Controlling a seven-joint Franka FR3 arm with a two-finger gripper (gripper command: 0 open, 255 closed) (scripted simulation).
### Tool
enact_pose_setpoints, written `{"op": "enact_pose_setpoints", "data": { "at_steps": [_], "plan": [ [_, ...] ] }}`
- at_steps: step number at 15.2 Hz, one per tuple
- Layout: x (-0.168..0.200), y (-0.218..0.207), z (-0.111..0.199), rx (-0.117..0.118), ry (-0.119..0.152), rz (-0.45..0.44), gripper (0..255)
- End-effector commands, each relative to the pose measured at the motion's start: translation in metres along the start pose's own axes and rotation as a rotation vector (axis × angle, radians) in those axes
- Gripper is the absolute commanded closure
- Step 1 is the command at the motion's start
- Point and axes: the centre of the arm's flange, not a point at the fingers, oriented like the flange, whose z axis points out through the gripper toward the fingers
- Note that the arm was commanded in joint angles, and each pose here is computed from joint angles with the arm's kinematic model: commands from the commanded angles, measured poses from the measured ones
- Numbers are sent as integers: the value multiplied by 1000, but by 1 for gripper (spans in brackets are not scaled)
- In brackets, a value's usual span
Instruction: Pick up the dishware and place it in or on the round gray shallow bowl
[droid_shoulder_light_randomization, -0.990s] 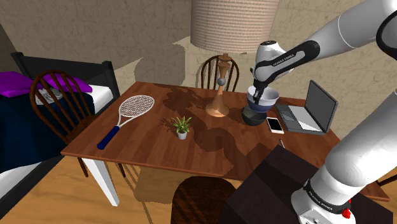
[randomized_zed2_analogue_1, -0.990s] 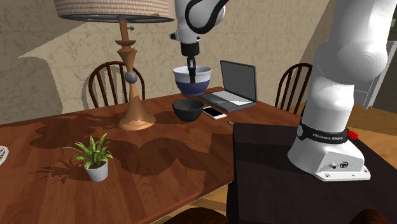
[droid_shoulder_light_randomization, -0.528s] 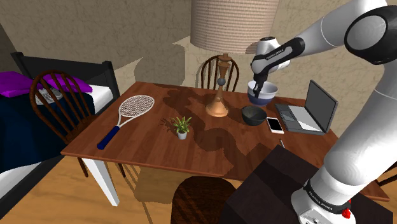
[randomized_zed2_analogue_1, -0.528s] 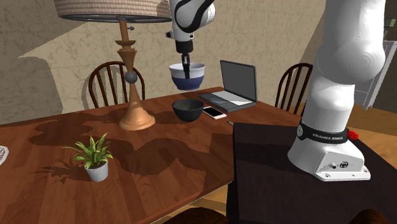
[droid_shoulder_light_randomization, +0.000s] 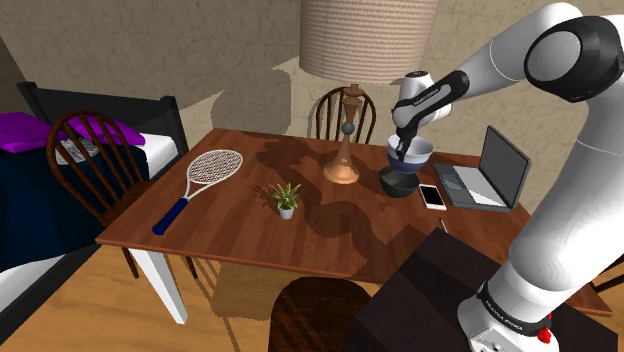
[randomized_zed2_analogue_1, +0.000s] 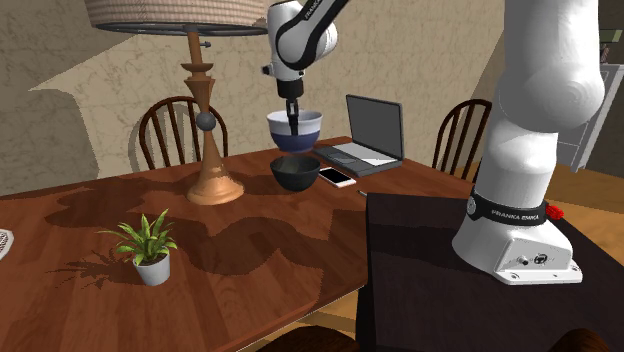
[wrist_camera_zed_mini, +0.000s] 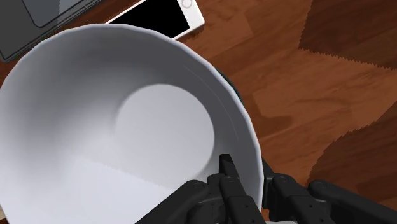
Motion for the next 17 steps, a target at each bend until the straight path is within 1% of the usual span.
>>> {"op": "enact_pose_setpoints", "data": {
  "at_steps": [1,10,17],
  "plan": [
    [0,-2,9,-1,1,0,255],
    [3,-12,55,-1,1,0,255],
    [3,-12,55,-1,1,0,255]
  ]
}}
